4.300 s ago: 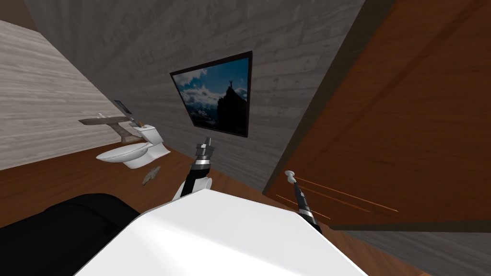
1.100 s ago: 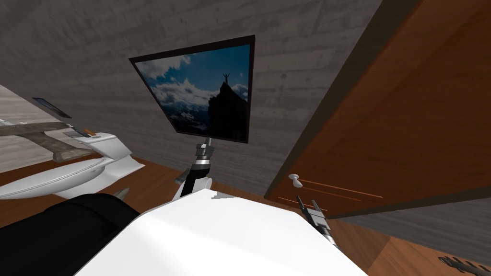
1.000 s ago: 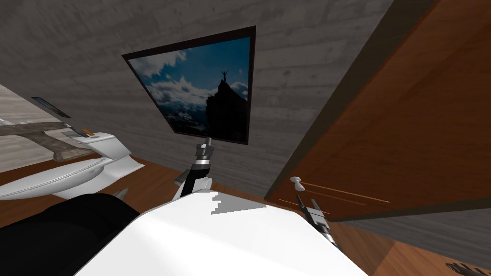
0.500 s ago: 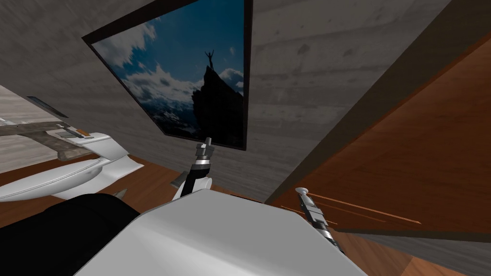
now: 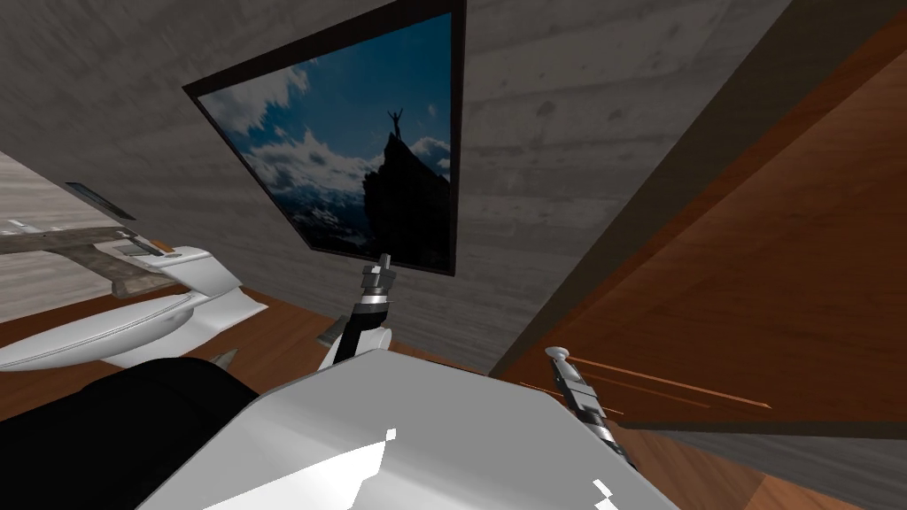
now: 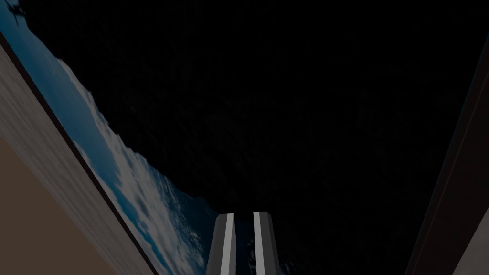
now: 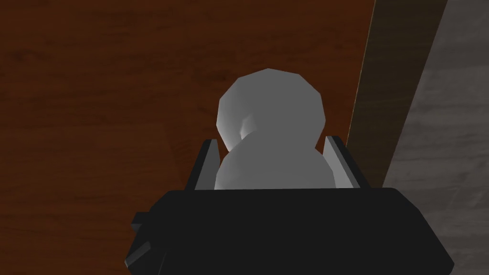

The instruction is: Pull the door open

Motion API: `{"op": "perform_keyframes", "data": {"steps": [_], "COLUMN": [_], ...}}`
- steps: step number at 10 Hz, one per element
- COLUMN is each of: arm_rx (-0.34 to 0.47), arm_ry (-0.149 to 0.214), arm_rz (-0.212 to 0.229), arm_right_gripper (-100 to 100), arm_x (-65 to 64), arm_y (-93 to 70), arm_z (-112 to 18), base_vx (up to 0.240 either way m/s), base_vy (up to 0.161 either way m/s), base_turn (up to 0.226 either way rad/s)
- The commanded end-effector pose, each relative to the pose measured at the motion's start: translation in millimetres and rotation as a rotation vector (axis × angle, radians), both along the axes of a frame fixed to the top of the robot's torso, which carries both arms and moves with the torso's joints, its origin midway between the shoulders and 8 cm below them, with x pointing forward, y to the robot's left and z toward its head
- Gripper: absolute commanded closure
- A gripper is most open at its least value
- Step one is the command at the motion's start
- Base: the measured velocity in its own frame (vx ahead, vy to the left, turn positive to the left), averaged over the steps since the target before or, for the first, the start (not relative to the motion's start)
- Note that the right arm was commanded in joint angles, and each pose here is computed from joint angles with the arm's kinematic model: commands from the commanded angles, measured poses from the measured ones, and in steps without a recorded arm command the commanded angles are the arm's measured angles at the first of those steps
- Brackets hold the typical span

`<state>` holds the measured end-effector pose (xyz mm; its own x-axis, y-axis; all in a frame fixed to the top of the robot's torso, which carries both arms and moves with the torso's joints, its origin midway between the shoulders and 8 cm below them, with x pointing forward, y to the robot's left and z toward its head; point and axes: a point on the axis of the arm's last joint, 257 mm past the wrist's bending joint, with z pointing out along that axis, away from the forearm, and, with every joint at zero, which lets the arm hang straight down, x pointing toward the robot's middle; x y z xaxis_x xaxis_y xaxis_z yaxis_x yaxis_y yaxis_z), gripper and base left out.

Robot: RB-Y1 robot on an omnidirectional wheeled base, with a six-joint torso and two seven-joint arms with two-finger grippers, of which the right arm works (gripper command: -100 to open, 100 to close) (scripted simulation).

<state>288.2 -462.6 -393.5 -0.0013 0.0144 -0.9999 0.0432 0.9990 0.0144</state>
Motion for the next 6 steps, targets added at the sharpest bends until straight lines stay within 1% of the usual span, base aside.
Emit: {"op": "perform_keyframes", "data": {"steps": [1,3,6], "arm_rx": [0.044,0.078,0.156], "arm_ry": [-0.005,-0.010,-0.020], "arm_rz": [-0.006,-0.010,-0.020], "arm_right_gripper": [100,100,100], "arm_x": [2.0,3.6,7.1], "arm_y": [-0.4,-0.6,-1.2], "arm_z": [0.5,0.9,1.7], "base_vx": [-0.031,-0.037,-0.038], "base_vy": [-0.020,-0.020,-0.019], "base_turn": [0.057,0.044,0.046]}}
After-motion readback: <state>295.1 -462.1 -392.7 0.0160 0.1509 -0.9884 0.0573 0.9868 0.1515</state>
